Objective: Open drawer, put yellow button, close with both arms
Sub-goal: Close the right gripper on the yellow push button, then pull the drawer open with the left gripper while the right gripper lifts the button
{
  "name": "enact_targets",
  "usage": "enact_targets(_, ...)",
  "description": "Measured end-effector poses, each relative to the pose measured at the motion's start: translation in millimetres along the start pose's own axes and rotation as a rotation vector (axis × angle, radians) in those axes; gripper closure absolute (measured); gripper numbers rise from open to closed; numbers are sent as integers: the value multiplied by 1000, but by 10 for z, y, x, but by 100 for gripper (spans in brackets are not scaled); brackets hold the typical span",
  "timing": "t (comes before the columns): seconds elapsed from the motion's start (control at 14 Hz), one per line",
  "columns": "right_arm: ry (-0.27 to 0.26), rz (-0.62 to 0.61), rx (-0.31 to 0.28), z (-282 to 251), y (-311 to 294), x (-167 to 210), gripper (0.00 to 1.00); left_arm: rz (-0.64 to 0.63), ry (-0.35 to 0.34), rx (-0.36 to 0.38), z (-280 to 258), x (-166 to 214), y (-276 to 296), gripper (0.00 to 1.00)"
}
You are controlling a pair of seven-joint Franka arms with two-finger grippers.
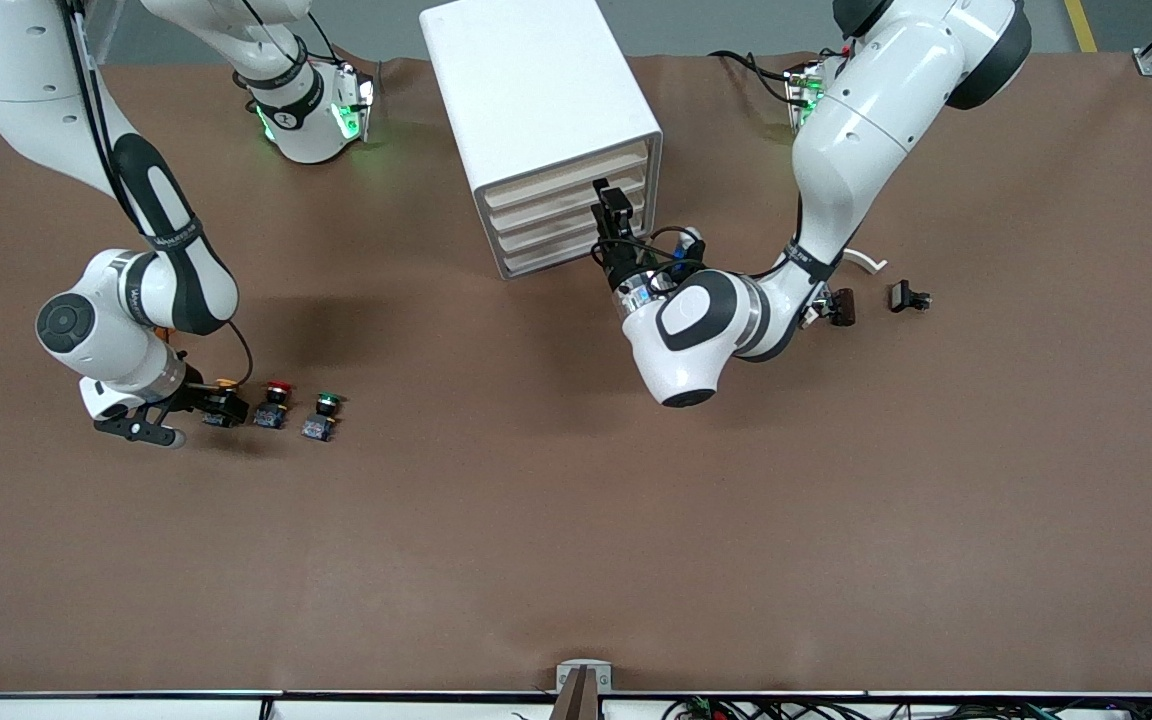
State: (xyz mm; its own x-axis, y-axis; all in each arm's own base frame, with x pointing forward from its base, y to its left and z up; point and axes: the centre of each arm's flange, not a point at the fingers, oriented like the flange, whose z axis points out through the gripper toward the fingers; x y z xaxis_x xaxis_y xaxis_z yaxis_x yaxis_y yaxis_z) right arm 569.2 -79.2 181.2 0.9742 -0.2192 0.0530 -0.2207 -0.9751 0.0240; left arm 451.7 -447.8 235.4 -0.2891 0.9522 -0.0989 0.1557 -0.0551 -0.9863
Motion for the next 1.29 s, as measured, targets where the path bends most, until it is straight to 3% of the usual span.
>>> enact_targets(0.5, -1, 4, -2, 6, 25, 1, 0, -1, 32, 16, 188, -61, 3, 50)
enact_targets(0.64, -1, 8, -2, 8, 48, 2, 0, -3, 32, 17, 194, -57, 7, 64)
enact_targets(0.93, -5, 10, -3, 32, 61, -6, 5, -4, 40, 22, 230, -62, 9, 70)
enact_targets(1.29, -13, 10, -4, 73, 60, -19, 59, -2, 64, 38, 394, -109, 2, 71)
